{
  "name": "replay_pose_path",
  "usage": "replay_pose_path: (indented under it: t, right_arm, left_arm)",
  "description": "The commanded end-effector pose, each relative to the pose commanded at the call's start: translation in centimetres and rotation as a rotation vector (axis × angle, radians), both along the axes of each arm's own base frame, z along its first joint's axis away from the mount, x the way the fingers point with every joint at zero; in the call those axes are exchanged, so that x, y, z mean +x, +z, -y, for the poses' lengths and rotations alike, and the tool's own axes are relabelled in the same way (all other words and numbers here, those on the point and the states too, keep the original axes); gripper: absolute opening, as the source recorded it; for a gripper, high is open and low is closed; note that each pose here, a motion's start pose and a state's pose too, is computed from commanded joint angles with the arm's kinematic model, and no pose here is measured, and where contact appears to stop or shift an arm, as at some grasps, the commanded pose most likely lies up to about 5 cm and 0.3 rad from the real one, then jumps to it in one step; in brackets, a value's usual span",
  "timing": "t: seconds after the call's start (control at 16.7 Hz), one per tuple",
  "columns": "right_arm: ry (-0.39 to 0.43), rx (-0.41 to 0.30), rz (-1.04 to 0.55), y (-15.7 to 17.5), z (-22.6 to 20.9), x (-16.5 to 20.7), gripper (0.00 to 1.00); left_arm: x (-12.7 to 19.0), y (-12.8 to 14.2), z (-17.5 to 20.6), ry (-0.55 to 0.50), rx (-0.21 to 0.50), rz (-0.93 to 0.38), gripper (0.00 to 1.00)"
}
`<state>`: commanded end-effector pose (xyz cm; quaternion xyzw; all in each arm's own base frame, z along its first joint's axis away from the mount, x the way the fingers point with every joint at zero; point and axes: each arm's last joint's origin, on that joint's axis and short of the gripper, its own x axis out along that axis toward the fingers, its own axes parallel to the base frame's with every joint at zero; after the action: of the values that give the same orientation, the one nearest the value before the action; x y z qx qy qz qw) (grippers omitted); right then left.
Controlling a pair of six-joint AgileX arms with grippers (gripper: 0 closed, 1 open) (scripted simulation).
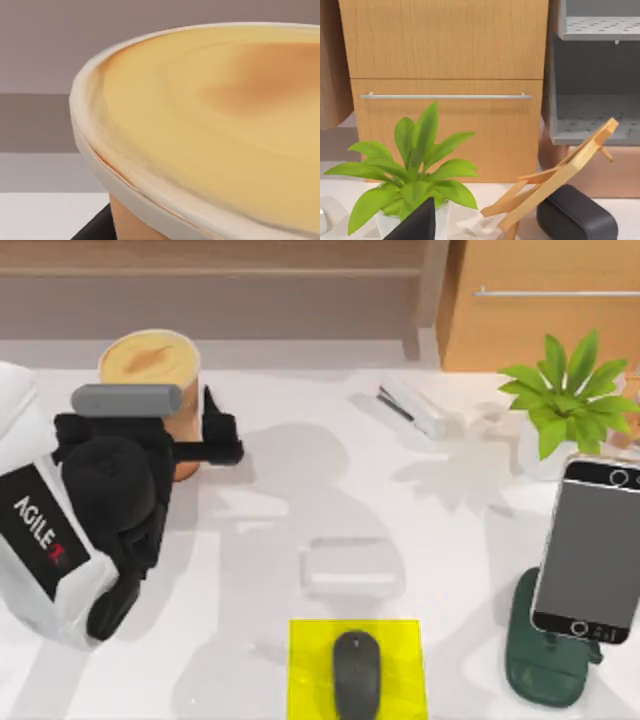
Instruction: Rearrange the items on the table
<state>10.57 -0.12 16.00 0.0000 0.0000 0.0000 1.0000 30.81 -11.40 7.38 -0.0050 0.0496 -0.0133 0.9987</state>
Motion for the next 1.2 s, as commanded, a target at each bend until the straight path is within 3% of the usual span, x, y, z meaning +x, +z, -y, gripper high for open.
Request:
replay_pose_path:
  t: [0.66, 1.2]
  right_arm:
    - [0.000, 0.000, 0.000, 0.00, 0.00, 0.00, 1.00]
    - [0.000, 0.000, 0.000, 0.00, 0.00, 0.00, 1.00]
  left_arm:
    - [0.00, 0.00, 0.00, 0.000, 0.000, 0.000, 0.02]
    - [-0.04, 0.01, 0.04, -0.002, 0.001, 0.000, 0.00]
